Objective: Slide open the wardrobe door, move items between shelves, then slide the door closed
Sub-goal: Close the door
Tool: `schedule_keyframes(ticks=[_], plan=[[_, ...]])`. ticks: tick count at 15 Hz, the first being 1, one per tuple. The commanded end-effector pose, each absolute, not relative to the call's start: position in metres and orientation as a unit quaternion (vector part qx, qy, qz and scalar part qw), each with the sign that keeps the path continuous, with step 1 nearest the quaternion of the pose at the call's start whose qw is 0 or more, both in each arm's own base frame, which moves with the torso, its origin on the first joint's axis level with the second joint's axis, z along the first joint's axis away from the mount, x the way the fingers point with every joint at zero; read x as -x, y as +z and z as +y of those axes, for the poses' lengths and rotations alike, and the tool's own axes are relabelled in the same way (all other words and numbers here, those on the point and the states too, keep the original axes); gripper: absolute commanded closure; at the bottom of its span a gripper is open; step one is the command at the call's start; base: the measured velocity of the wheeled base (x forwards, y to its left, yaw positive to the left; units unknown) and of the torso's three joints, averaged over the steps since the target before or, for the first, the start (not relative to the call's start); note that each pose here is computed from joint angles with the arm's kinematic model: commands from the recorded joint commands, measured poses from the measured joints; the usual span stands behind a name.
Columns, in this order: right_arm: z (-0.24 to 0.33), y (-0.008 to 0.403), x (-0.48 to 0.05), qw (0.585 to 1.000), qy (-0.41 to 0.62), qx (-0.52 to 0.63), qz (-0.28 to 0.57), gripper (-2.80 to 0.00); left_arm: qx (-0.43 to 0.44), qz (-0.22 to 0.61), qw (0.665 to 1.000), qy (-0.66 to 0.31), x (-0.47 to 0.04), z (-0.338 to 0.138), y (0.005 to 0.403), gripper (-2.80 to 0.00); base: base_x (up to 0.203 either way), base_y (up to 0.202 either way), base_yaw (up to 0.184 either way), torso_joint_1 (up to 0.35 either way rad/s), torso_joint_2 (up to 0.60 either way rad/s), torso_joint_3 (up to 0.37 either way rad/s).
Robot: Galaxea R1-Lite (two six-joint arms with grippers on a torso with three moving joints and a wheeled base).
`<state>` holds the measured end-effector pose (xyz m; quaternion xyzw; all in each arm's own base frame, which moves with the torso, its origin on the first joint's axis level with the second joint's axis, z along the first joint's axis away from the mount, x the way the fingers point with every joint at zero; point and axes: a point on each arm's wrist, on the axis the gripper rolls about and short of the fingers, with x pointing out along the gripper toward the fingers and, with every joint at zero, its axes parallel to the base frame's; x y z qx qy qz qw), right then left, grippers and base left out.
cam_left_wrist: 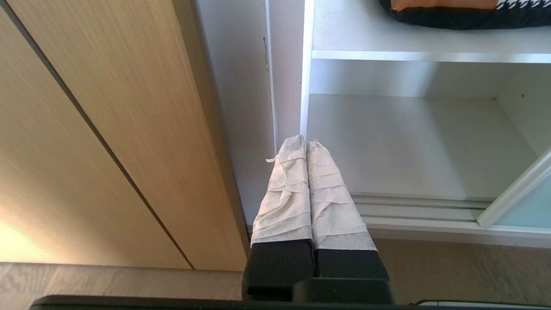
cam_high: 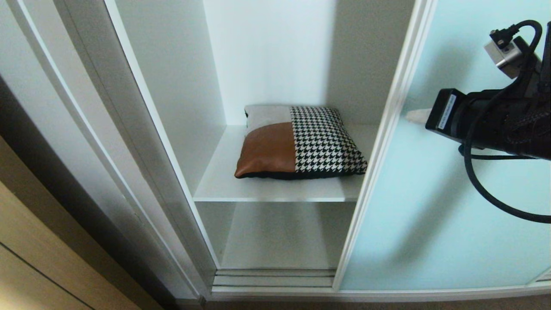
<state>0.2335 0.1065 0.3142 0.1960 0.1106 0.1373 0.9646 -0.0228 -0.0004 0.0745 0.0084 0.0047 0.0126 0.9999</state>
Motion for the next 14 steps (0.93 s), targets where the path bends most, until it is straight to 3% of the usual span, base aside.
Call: schedule_keyframes(ticks=[1,14], plan=[[0.114,0.309,-0.24,0.963,0.142,-0.193,0.121,0.0,-0.008,0.006,1.0,0.013,0.023,0.0,0.074,0.0,0.0,0.0,0.0,0.0,0.0,0.0],[0.108,0.324,-0.23,0.964,0.144,-0.203,0.089,0.0,-0.008,0.006,1.0,0.013,0.023,0.0,0.074,0.0,0.0,0.0,0.0,0.0,0.0,0.0]])
